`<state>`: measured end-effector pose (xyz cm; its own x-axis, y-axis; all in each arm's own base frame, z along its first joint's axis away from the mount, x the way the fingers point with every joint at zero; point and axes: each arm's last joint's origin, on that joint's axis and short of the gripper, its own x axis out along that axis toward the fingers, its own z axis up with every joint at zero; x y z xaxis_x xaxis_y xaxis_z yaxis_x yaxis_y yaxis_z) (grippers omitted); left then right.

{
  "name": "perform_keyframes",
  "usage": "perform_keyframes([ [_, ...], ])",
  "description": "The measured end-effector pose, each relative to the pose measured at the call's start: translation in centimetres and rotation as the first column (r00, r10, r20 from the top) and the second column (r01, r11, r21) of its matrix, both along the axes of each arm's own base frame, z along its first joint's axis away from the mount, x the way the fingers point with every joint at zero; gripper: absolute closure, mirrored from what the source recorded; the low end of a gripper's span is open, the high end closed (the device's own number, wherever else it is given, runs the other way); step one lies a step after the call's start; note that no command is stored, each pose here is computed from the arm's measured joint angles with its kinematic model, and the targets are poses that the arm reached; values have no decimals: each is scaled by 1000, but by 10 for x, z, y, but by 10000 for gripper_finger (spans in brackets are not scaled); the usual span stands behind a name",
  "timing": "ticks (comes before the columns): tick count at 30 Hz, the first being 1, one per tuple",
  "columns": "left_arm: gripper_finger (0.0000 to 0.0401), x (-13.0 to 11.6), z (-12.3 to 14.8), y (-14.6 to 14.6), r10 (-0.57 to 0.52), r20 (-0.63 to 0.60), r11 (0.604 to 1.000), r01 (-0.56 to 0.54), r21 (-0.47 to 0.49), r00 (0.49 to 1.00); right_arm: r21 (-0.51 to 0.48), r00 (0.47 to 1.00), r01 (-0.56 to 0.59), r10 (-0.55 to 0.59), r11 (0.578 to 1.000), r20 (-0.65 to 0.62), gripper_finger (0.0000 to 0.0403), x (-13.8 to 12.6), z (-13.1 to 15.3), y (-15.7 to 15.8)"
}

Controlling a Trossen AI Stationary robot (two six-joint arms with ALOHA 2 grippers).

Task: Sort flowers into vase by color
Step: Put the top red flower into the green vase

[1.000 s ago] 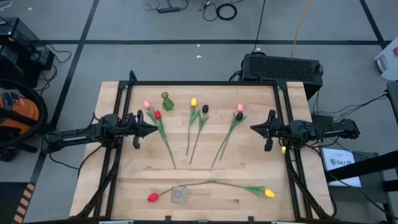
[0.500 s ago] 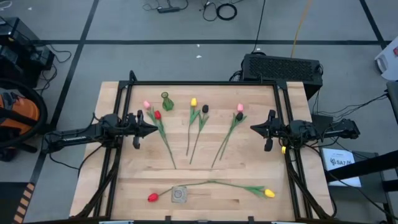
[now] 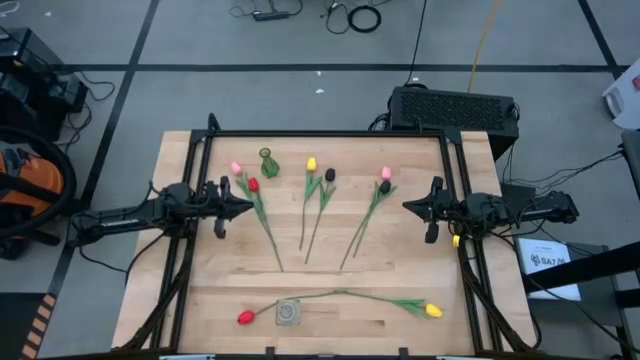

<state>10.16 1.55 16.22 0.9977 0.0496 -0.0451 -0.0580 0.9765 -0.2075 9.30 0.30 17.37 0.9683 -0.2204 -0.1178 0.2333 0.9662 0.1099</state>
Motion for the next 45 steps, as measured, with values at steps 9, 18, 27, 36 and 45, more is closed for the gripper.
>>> perform_keyframes([
  [9,370,0,7,0,10,68,1000,-11,13,998,0,1000,-1,1,1000,0,403,0,0,0],
  [18,378,-3,43,3,143,56,989,-141,-43,988,0,1000,0,0,1000,0,403,0,0,0],
  [27,397,14,129,11,413,-211,902,-430,-40,886,0,1000,-1,1,1000,-1,403,0,0,0],
  [36,398,92,144,-1,477,-486,798,-592,-109,733,0,1000,-1,1,1000,0,403,0,0,0],
  [45,399,118,126,-16,581,-685,484,-863,-142,438,0,1000,-1,1,1000,0,403,0,0,0],
])
